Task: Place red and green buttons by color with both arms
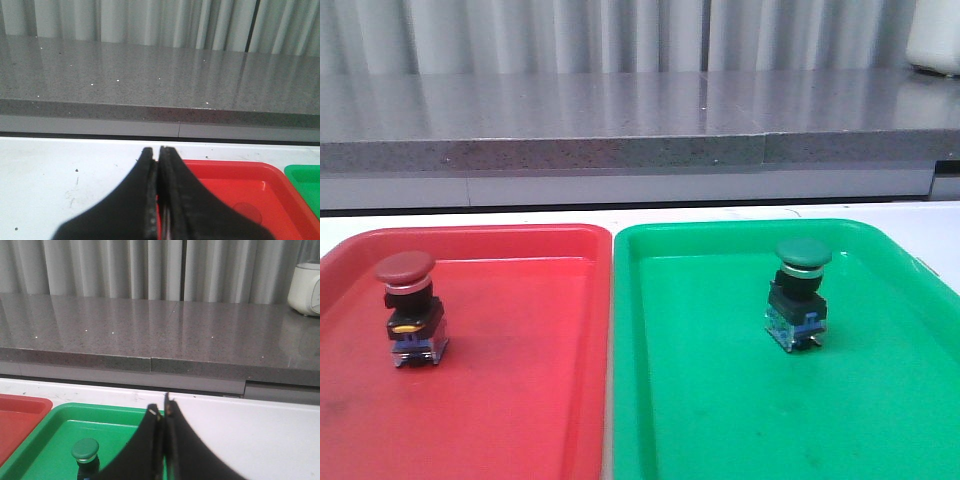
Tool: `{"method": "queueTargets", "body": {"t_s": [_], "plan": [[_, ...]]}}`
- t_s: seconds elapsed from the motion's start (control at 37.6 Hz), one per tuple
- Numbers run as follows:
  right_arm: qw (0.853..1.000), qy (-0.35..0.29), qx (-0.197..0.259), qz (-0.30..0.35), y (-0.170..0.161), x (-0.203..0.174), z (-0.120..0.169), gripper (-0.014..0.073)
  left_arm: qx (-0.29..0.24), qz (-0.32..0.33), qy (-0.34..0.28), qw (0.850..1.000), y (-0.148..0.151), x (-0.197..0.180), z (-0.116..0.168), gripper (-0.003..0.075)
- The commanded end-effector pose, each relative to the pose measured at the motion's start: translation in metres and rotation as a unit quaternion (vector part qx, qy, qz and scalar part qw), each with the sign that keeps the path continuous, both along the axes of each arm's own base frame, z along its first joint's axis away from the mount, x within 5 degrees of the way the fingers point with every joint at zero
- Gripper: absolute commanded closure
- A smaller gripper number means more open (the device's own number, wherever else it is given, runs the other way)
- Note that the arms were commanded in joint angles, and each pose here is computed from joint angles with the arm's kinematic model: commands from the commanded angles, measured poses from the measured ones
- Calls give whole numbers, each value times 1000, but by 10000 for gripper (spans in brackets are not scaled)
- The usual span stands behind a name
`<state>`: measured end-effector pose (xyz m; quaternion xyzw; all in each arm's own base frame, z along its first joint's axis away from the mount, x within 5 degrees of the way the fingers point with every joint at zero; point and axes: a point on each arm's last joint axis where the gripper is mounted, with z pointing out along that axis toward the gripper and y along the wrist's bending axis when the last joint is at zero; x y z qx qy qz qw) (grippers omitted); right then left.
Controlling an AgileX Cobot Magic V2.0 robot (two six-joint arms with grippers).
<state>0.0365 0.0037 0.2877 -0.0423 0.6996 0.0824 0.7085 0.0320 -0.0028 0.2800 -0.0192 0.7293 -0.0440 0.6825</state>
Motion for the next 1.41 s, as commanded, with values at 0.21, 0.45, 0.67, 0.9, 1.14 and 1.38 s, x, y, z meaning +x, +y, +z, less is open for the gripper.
{"method": "queueTargets", "body": {"t_s": [0.21, 0.45, 0.67, 0.9, 1.14, 1.38], "plan": [[999, -42, 1, -1, 0, -1, 13, 664, -13, 7, -71, 997, 1, 12, -33, 740], [999, -42, 1, -1, 0, -1, 13, 664, -12, 11, -47, 999, 2, 23, -73, 740], [999, -42, 1, -1, 0, -1, 13, 664, -12, 11, -34, 999, 2, 24, -82, 740], [999, -42, 1, -1, 0, -1, 13, 664, -12, 11, -34, 999, 2, 24, -82, 740], [999, -42, 1, -1, 0, -1, 13, 664, -12, 11, -34, 999, 2, 24, -82, 740], [999, -42, 1, -1, 0, -1, 13, 664, -12, 11, -34, 999, 2, 24, -82, 740]]}}
